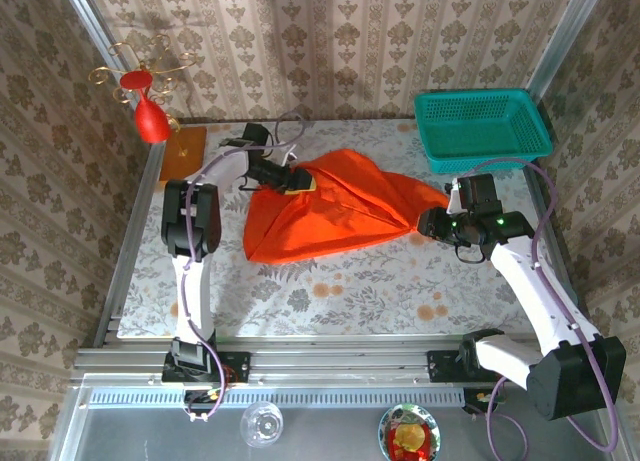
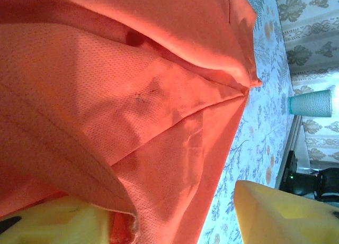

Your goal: Fold the inside-out t-shirt

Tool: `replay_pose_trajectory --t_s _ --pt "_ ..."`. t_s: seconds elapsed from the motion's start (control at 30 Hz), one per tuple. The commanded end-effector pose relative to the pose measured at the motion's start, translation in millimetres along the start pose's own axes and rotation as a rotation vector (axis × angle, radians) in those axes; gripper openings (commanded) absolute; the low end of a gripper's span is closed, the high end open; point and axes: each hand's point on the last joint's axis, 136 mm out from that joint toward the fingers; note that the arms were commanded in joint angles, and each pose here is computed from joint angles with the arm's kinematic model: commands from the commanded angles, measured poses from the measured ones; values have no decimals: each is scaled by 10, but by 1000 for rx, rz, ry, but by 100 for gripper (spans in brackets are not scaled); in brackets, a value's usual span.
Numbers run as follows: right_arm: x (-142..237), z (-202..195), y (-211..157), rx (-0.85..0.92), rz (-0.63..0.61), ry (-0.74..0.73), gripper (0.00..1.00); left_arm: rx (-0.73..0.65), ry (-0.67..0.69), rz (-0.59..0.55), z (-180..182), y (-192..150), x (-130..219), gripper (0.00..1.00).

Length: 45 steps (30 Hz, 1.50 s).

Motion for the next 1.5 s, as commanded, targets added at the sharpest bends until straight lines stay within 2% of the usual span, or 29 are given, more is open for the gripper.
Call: replay_pose_trajectory --t_s 0.0,0.2,0.3,0.43,0.63,0.9,1.1,1.3,1.47 --pt "3 -24 -105 -18 26 0 41 16 3 43 99 -75 -51 61" --pt "-2 -25 -112 -20 26 1 41 10 183 129 359 -285 -12 61" --pt "-6 -35 -118 -20 26 -3 41 -15 168 132 262 -316 49 58" --pt "-38 -70 -158 -21 37 -15 42 -56 151 100 98 -258 128 46" --pt "-157 -203 -222 -35 59 -72 41 -73 163 76 81 -175 132 19" --pt "-510 -425 -326 -97 128 -135 42 -105 225 -25 -8 -42 358 0" --pt "-843 -518 -179 -255 89 -28 45 -90 160 -138 -169 10 563 0" --pt "-1074 -762 -81 -375 75 -91 48 -90 145 -131 -258 -25 564 0" --pt "-1295 -785 -36 -440 114 -65 50 -99 142 -130 -307 -35 556 0"
Point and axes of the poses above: each hand's point on the last joint's axis, 136 mm out from that joint toward the fingers, its own x axis back along the fingers, its own z axis along the line the jaws close on, y = z × x, and after that the axes turned 7 degrees about x, right-handed
